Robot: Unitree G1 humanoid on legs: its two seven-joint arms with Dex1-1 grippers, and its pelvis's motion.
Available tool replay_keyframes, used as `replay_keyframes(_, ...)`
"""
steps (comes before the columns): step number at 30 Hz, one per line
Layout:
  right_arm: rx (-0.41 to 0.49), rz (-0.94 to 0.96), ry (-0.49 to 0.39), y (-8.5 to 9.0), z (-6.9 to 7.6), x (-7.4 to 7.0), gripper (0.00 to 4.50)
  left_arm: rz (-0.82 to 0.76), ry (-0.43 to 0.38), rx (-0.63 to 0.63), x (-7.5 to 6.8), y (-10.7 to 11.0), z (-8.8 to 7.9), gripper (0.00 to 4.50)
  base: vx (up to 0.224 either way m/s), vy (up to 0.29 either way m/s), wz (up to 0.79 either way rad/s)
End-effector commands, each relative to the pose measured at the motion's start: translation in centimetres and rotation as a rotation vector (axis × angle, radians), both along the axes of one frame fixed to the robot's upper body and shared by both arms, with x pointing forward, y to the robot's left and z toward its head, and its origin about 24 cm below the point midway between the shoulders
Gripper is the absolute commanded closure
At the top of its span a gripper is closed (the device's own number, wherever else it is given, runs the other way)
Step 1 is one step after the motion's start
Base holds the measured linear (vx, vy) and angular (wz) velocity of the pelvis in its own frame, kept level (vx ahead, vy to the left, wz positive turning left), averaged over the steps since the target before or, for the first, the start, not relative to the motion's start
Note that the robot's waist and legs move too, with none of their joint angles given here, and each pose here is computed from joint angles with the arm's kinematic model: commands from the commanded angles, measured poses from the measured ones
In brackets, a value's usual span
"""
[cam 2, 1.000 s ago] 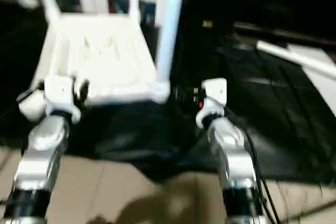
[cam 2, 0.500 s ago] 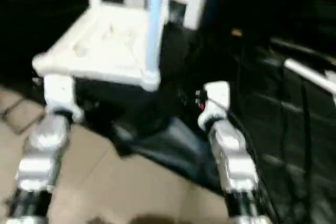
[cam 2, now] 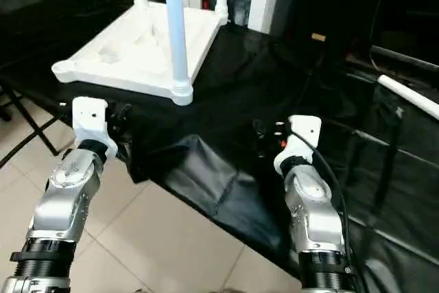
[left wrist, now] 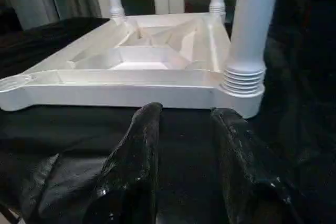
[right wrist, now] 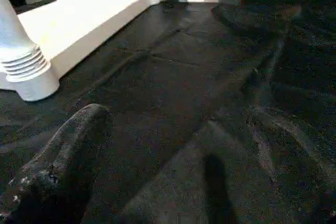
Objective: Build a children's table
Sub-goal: Move to table
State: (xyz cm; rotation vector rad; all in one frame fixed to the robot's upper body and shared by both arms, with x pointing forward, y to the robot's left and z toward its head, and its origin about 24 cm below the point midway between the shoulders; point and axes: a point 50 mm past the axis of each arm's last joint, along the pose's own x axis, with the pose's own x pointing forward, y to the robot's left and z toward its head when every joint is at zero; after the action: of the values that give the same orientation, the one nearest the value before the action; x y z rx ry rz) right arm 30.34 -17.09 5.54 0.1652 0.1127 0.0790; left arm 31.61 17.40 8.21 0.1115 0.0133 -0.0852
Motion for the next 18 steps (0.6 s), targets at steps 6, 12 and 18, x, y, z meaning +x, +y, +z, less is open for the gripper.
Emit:
replay_keyframes(6, -0.006, -0.012, -0.023, -0.35, 0.86, 0.43, 0.00, -0.022, -0.011, -0.017, 0.18, -0.30, 0.35, 2.83, -0.015, -0.059, -0.25)
replay_keyframes(12, -0.013, -0.018, -0.029, -0.62, 0.99, 0.50, 0.00, -0.026, -0.008, -0.017, 0.06, -0.20, 0.24, 2.83, -0.091, 0.043, -0.38)
replay_keyframes(18, -0.018, -0.029, -0.035, -0.94, 1.24, 0.67, 0.00, -0.029, -0.007, -0.024, 0.03, -0.23, 0.16, 2.83, 0.000, 0.000, 0.00)
